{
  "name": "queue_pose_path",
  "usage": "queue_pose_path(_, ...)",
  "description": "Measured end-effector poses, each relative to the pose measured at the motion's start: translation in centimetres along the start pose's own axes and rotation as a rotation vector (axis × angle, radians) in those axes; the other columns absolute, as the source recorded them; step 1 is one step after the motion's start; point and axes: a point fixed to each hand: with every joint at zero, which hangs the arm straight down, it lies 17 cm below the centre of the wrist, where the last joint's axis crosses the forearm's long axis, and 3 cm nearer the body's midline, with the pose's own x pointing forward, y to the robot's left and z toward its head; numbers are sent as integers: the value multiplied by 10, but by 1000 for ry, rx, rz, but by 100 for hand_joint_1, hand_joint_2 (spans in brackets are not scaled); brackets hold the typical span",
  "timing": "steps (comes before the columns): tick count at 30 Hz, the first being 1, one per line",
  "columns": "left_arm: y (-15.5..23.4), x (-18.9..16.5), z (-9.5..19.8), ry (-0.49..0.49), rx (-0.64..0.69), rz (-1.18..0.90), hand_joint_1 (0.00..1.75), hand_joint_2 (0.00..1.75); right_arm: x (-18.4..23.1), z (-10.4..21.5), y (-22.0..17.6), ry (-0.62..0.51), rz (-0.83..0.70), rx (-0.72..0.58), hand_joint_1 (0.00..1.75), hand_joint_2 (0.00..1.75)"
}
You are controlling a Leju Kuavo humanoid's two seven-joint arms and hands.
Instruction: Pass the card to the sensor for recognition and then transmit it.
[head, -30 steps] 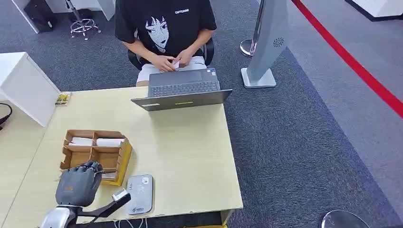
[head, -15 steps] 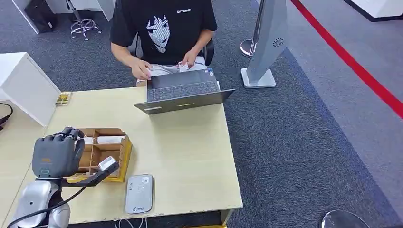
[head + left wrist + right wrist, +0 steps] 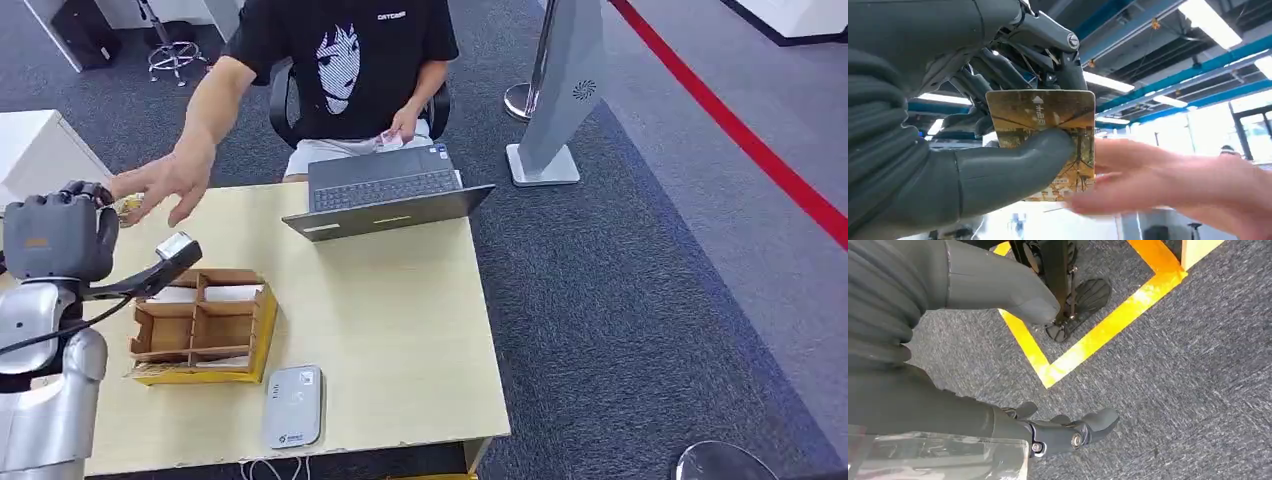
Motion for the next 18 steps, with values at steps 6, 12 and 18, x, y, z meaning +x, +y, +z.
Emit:
queue_pose_path(6,-12,-17,-15,27,-36,-20,175,175,-1,-1,-3,7,13,-16,0,175)
queue_pose_path(12,-17,-23,-22,38,-53,-23,0,175,-4,-1,-7,24,13,-36,0,175)
queue_pose_path(18,-20,-25,-23,46,-51,-24,0,175,-6,-1,-8,33,16,-38,0,175)
